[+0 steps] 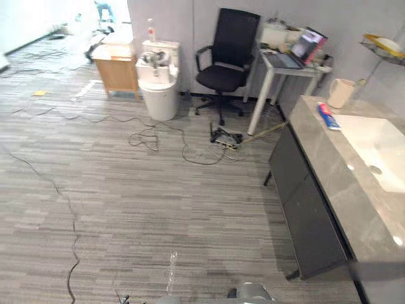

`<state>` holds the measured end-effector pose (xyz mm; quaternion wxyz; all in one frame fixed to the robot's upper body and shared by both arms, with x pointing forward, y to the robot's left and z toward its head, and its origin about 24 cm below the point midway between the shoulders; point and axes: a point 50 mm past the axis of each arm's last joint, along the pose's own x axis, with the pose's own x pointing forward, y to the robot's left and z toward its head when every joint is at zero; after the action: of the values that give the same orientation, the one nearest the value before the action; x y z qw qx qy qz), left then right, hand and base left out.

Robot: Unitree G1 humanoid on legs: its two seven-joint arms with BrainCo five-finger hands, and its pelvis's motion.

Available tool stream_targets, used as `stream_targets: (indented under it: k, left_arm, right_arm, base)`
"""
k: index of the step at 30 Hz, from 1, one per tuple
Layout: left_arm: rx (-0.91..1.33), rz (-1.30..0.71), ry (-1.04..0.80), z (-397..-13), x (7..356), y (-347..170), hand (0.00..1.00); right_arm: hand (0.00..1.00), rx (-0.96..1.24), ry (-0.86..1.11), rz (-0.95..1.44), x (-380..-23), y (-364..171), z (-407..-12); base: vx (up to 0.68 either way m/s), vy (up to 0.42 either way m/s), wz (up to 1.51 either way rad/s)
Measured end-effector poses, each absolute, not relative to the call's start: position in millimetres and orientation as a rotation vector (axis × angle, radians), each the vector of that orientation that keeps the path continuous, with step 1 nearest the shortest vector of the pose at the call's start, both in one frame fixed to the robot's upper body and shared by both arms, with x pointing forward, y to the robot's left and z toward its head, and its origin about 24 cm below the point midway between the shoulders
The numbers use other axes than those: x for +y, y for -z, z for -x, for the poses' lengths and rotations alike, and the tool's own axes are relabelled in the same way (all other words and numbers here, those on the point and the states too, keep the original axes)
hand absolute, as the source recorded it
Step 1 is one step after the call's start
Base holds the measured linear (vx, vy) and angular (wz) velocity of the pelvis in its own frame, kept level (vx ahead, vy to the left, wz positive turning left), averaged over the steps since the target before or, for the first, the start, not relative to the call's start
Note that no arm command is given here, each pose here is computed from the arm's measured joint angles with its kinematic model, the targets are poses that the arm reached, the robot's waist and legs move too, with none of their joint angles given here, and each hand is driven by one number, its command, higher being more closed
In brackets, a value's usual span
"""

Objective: Organize washtable

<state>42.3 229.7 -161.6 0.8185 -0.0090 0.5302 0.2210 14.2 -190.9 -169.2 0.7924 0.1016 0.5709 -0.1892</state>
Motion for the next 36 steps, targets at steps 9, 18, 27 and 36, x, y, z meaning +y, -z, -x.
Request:
stream_targets:
  k: [9,18,27,36]
  left_arm:
    - [1.125,0.127,-0.616,-21.3,225.2,161.1,0.0]
    - [1.073,0.056,-0.586,-41.1,236.1,157.5,0.0]
    - [1.214,-0.032,-0.519,-5.4,239.1,162.5,0.0]
    - [1.158,-0.024,-0.554,-22.0,239.1,160.8,0.0]
  right_arm:
    - [0.0,1.169,0.381,-0.179,-203.5,165.2,-29.2]
    - [0.0,1.148,0.314,-0.173,-190.7,167.3,-49.9]
    - [0.0,1.244,0.26,-0.153,-185.5,174.5,-41.3]
    - [0.0,1.176,0.253,-0.135,-185.5,170.8,-51.4]
  base:
    - [0.37,-0.031,-0.3]
    - [0.25,0.196,-0.33]
    - [0.02,0.056,-0.11]
    - [-0.03,-0.006,0.02]
